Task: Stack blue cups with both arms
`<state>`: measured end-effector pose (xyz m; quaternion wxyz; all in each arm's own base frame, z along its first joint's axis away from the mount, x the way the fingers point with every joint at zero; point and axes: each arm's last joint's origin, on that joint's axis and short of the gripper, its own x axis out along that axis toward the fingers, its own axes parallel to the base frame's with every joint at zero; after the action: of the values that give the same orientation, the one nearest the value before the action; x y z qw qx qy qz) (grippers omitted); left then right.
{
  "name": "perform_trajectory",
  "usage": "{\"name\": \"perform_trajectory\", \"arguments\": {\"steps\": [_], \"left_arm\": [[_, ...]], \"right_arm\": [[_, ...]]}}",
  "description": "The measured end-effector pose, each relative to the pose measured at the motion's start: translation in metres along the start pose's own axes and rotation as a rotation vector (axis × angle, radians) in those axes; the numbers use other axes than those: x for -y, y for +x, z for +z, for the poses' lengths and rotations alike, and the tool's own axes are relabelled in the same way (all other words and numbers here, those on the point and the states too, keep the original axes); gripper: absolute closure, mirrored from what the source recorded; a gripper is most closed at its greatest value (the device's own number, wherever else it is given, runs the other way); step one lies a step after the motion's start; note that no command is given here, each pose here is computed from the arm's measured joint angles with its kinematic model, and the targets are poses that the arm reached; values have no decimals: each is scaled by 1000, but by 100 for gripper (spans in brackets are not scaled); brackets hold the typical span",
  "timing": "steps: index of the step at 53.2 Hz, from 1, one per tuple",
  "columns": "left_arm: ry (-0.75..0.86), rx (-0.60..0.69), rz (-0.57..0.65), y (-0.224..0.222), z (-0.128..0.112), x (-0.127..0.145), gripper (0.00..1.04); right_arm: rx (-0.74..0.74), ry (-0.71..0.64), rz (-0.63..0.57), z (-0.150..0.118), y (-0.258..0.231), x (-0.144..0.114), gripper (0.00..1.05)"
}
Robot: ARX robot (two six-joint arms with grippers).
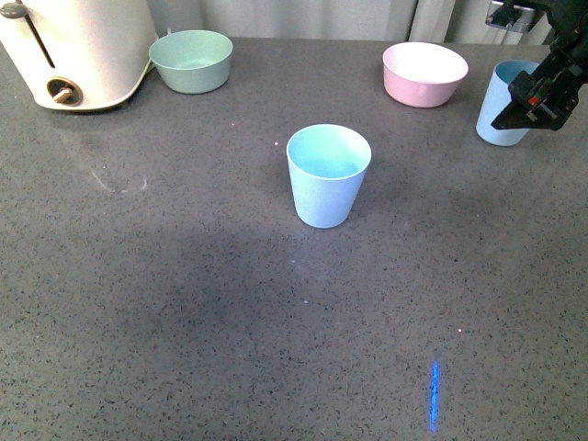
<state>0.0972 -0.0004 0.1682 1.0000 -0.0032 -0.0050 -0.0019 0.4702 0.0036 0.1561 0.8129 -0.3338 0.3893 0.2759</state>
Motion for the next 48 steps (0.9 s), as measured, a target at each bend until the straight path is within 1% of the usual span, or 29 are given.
{"name": "perform_trajectory", "arguments": {"steps": [2,3,9,10,12,15,17,19,27,34,43,48], "left_arm": [[0,0,0,0,0,0,9],[0,0,0,0,0,0,9],[0,0,0,0,0,0,9],[0,0,0,0,0,0,9],[0,0,0,0,0,0,9],[0,0,0,0,0,0,9],[0,0,0,0,0,0,9],[0,0,0,0,0,0,9],[0,0,0,0,0,0,9],[0,0,0,0,0,0,9],[0,0,0,0,0,0,9],[0,0,0,0,0,0,9]], "right_arm": [[-1,0,-1,0,0,0,43],[-1,0,-1,0,1,0,48],[-5,-1,-6,2,0,1,69],[-5,-1,-9,2,0,1,75],[-5,2,-12,2,0,2,82],[-5,6,-12,3,-1,2,89],[-8,9,-8,2,-1,2,97],[-8,11,-3,2,-1,2,103],[-10,15,2,1,-12,1,103],[27,-2,13,8,-37,0,103],[117,-40,22,30,-78,-7,103],[176,-85,35,49,-102,-21,103]]}}
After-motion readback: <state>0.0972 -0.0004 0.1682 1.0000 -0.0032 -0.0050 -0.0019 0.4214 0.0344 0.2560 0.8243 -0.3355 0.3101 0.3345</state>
